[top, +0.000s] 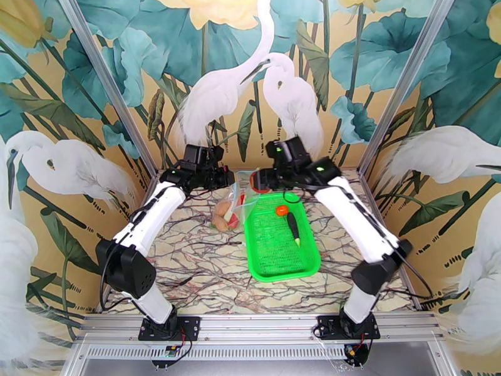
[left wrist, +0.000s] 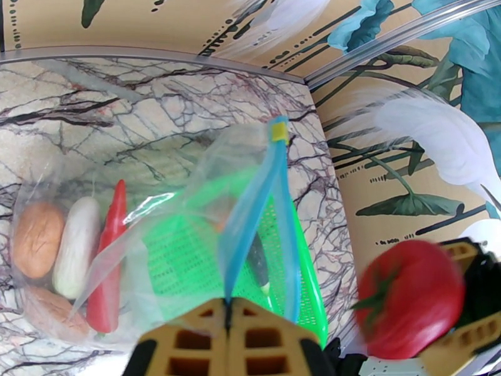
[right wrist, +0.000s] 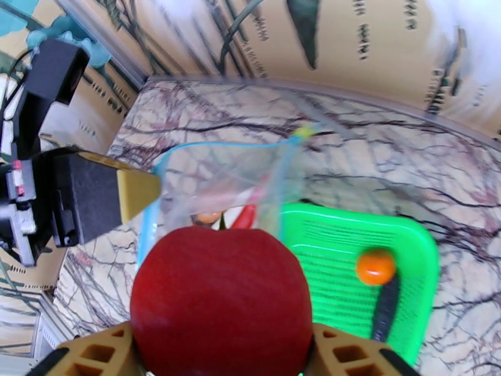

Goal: Place the food in the zip-top bag and seal the zipper

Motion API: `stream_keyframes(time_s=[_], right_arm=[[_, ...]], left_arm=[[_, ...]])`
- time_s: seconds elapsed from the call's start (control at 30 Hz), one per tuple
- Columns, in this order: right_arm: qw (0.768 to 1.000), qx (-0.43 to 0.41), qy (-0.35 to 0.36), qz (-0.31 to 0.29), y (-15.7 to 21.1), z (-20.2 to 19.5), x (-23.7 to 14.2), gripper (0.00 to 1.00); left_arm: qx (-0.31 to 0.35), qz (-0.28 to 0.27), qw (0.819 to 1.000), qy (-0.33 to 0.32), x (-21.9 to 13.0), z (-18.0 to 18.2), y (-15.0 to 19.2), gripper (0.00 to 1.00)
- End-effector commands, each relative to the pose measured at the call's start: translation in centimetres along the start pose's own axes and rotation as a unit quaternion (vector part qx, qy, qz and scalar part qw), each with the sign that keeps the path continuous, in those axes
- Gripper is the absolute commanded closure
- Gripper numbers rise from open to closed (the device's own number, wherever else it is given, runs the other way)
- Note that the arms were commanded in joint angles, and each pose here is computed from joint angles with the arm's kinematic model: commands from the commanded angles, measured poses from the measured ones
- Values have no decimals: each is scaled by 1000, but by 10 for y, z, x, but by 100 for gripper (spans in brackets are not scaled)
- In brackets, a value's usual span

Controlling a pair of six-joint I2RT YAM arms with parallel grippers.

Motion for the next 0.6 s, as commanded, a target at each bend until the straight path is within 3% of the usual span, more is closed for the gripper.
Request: stream_keyframes(time_s=[0.0, 0.2, 0.4, 0.57], right_arm=[[1000, -10, -12, 13, 0, 7, 15, 53], [999, -10, -6, 44, 8, 3, 43, 45], [998, -15, -15, 54, 9, 8, 51, 22], [999, -20, -9, 29, 0, 8, 38, 19]], left_arm=[[2, -12, 1000, 26, -1, -13, -12, 100], [6, -21, 999, 33, -6, -18, -19, 100], [6, -20, 999, 35, -6, -19, -18, 100], [7, -20, 999, 33, -6, -18, -19, 100]])
Point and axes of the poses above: each hand's point on the last joint's axis, 136 mm out from that joint toward the fingers, its own x axis out along the fingers, its own z axis along the line the jaws close on, y = z × x, the point moved 1 cm from there along -x, back along the fingers, and after that the axes turned 13 degrees about x, right-handed, at the moved point
